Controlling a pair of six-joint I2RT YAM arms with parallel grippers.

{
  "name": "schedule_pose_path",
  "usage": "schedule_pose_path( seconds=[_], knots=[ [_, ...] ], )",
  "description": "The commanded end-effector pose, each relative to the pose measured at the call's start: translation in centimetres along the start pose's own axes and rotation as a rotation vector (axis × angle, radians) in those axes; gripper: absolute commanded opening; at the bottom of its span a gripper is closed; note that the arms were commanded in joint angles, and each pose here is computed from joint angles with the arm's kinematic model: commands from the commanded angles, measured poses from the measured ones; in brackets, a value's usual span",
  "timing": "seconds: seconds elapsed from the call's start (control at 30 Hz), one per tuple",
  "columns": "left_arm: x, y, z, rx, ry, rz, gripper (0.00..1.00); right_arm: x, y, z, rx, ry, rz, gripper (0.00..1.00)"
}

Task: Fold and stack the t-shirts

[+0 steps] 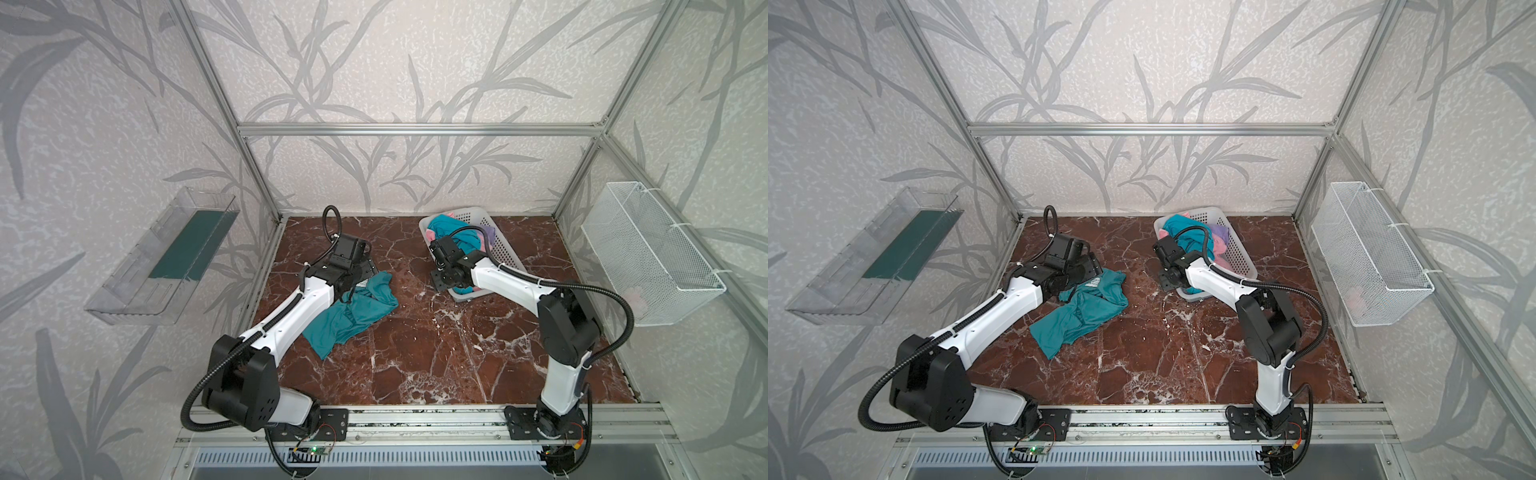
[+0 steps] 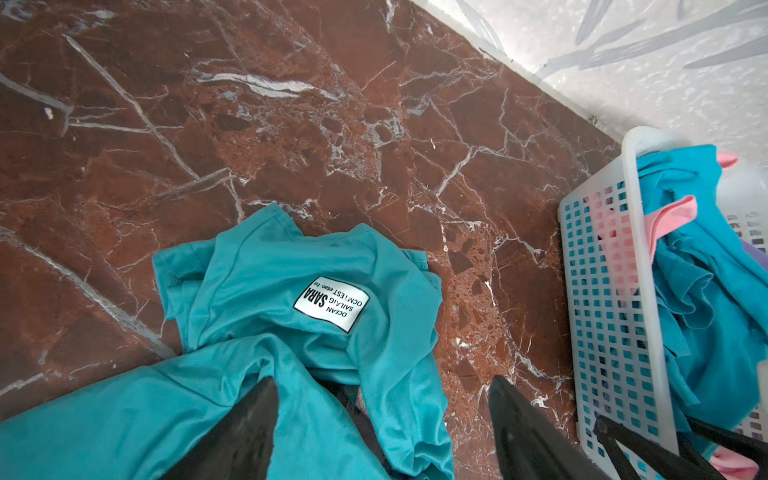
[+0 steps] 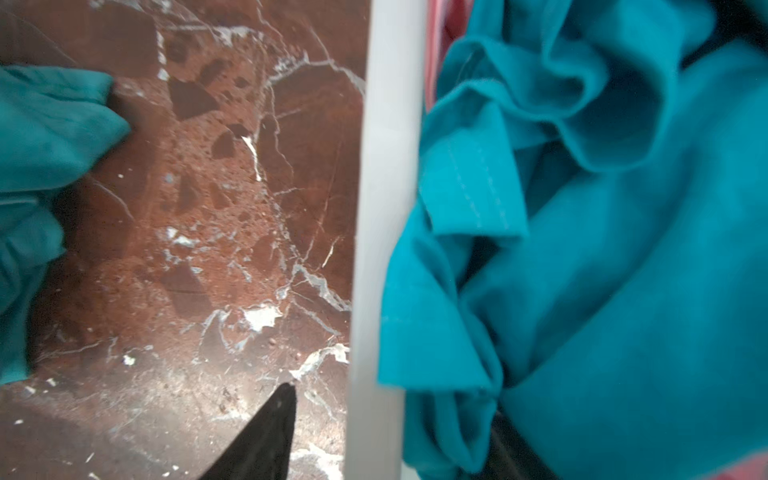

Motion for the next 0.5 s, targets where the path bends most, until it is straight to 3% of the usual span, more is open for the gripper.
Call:
schedule_pose_path(
  seconds=[0.0, 0.07, 0.13, 0.3, 0.47],
  knots=[
    [0.0, 0.2, 0.1, 0.021, 0.018, 0.013, 0.79, -1.7, 0.8, 0.9, 0.003, -0.024, 0.065, 0.38],
    [0.1, 0.1, 0.5, 0.027, 0.021, 0.014, 0.79, -3.2, 1.3, 1.1, -0.011, -0.065, 0.096, 0.2],
    [0.1, 0.2, 0.7, 0.033, 0.021, 0.013, 0.78, -5.1, 1.7, 1.3, -0.015, -0.106, 0.131, 0.14],
    [-0.3, 0.3, 1.6, 0.06, 0.011, 0.02, 0.76, -10.8, 2.8, 1.9, -0.047, -0.183, 0.207, 0.13],
    [-0.5, 0.2, 2.4, 0.09, 0.019, 0.029, 0.75, -15.7, 3.8, 3.3, -0.097, -0.153, 0.259, 0.12]
  ],
)
Point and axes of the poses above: each gripper's point midway between its finger pads, its own z axis out along the fingers, its own x axis along the line the jaws close on, y = z × x, the point moved 9 cm from there along -z, back along the fingers, and after that the axes turned 1 degree about z, right-handed, at the moved point
